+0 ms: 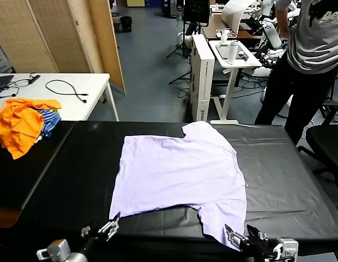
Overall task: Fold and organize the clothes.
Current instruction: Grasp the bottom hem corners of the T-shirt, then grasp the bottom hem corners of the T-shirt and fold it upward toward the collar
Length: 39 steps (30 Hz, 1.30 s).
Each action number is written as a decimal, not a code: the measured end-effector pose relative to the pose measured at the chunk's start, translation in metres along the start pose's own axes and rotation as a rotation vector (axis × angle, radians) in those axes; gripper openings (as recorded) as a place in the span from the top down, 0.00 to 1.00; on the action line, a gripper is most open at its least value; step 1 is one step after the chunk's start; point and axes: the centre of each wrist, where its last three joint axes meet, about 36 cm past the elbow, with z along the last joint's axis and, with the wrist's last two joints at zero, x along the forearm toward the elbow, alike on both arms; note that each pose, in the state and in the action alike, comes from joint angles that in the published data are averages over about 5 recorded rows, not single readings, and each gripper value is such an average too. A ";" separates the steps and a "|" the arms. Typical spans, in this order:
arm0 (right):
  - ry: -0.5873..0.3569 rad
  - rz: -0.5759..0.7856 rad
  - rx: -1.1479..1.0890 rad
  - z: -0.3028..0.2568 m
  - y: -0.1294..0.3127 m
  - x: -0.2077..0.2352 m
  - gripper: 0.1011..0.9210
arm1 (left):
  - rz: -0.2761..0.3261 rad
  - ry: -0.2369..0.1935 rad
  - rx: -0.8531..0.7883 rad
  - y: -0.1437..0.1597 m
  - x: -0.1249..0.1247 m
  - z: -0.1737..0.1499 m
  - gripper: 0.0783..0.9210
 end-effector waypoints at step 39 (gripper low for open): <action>0.024 -0.056 0.032 -0.014 0.028 0.048 0.95 | -0.075 -0.022 -0.092 0.011 0.055 -0.023 0.92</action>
